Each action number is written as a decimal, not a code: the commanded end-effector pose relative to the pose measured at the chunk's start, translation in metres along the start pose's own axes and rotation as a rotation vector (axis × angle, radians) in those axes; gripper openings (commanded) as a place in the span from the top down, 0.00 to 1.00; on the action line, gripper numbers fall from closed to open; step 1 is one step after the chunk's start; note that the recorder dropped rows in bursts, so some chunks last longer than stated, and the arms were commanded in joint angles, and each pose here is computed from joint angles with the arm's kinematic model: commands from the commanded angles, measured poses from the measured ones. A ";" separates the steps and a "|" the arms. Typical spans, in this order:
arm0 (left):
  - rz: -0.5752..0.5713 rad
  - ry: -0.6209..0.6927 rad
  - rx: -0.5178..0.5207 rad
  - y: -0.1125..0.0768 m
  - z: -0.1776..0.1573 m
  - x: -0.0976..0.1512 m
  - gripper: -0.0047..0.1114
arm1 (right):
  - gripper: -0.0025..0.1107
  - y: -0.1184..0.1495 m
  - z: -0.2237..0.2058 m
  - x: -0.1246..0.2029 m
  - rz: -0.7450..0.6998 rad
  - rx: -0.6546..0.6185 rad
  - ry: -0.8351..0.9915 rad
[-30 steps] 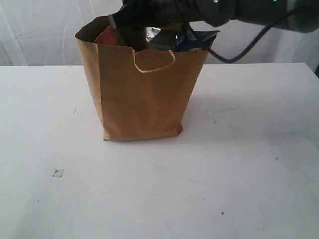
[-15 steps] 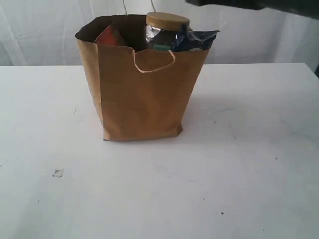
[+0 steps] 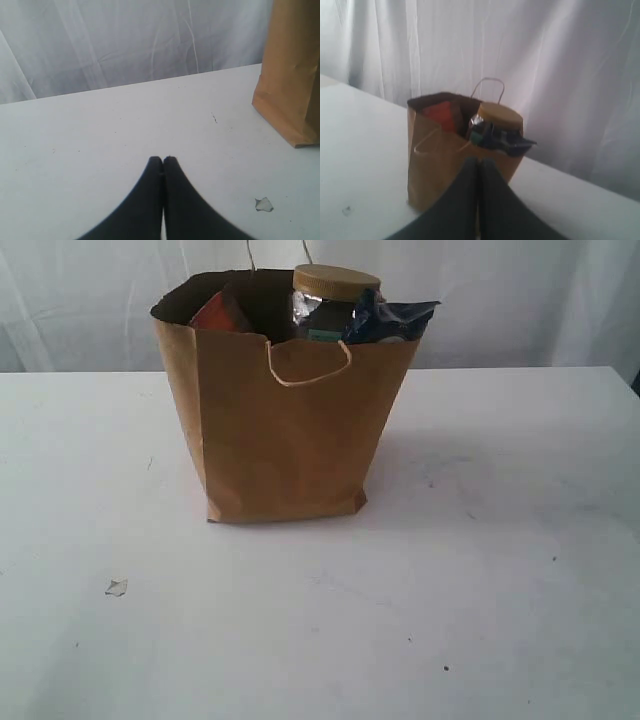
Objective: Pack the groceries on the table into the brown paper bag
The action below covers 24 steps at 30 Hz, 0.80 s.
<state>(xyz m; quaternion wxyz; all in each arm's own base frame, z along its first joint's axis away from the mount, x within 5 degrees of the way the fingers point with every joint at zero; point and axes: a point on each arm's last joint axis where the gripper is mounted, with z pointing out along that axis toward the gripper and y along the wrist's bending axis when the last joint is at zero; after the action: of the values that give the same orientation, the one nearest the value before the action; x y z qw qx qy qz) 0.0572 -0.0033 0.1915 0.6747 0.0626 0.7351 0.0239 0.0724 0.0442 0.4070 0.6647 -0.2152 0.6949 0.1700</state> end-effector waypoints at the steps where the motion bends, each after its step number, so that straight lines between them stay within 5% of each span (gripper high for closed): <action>1: -0.009 -0.010 -0.003 0.000 0.000 0.000 0.96 | 0.98 -0.002 -0.023 0.017 0.032 0.018 0.133; 9: -0.009 -0.010 -0.003 0.000 0.000 0.000 0.96 | 0.98 -0.001 -0.024 0.024 0.036 0.017 0.156; 24: -0.009 -0.010 -0.003 0.000 0.000 0.000 0.96 | 0.98 0.003 -0.007 0.116 0.031 0.037 -0.052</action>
<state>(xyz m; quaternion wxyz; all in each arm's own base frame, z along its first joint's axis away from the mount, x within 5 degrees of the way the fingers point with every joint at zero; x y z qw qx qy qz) 0.0572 -0.0033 0.1915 0.6747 0.0626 0.7351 0.0239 0.0647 0.0392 0.3068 0.6739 -0.2039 0.6873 0.1786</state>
